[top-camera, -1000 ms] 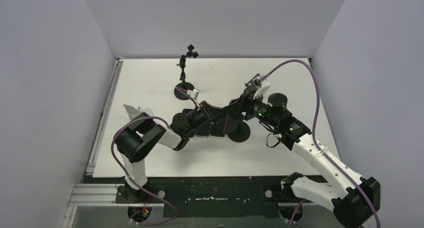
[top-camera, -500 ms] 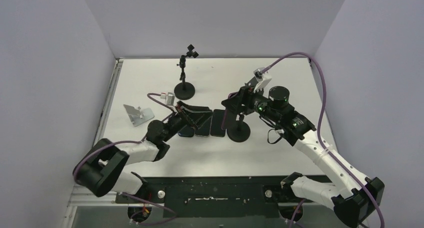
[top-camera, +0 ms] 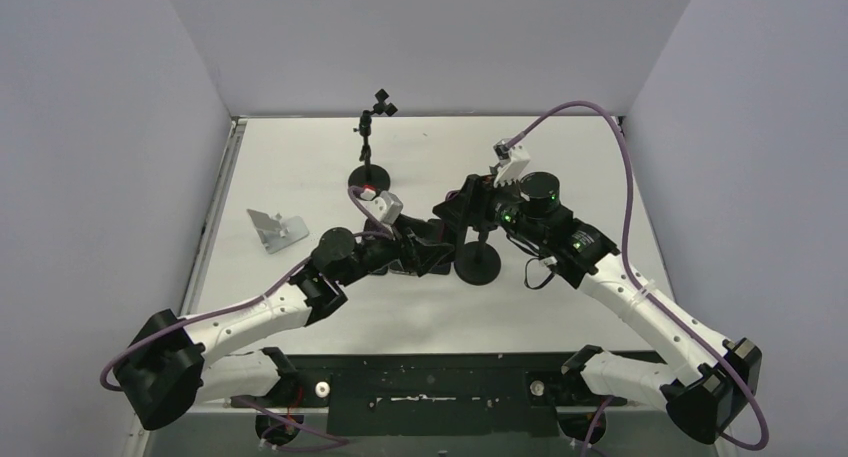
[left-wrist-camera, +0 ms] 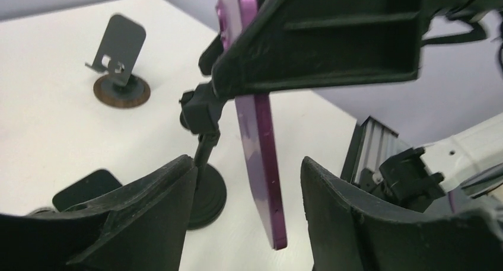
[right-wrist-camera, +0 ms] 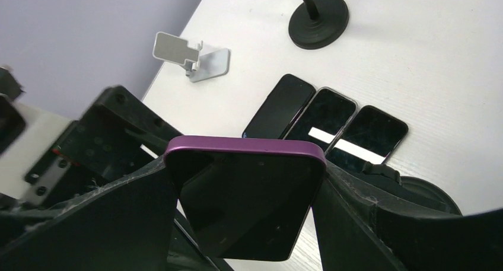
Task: Remove the phone from the phone stand
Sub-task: Remove the phone from the phone stand, then place the phone at the center of the board.
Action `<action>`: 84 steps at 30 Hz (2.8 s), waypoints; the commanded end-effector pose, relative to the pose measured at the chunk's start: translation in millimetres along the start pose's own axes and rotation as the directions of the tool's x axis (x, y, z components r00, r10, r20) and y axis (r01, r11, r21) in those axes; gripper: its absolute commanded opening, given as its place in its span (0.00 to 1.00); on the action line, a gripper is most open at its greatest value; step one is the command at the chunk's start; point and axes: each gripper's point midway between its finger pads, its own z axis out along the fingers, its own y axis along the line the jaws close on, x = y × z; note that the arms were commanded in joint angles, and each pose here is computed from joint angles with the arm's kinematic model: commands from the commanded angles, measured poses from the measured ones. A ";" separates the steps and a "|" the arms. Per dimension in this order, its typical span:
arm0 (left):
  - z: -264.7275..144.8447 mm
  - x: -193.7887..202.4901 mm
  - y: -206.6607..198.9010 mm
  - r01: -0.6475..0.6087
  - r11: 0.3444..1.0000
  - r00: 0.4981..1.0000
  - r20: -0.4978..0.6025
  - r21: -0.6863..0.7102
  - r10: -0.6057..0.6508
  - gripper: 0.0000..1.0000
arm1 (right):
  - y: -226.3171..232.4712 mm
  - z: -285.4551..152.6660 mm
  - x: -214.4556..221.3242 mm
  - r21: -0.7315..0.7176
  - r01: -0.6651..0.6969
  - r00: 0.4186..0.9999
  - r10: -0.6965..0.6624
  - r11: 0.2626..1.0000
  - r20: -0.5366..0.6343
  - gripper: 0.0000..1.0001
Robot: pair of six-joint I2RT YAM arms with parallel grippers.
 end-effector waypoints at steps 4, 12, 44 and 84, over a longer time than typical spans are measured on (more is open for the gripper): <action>9.6 12.8 6.3 -0.044 0.999 0.996 -0.076 -0.028 0.042 0.35 | 30.4 -4.8 -41.6 -0.075 -0.033 0.990 0.043 0.997 0.135 0.00; 12.2 19.7 9.2 -0.025 0.999 0.996 -0.091 -0.036 0.022 0.00 | 35.7 4.1 -28.4 -0.078 -0.039 0.993 0.047 0.996 0.106 0.00; -169.4 48.1 188.0 0.154 0.562 0.802 -0.229 -0.813 -0.552 0.00 | 10.6 -39.1 -33.6 0.058 0.106 0.983 -0.114 0.993 0.145 1.00; -189.2 108.4 256.8 0.010 0.412 0.727 -0.276 -0.911 -0.628 0.51 | -2.9 -40.2 -16.2 0.094 0.101 0.989 -0.110 0.990 0.097 1.00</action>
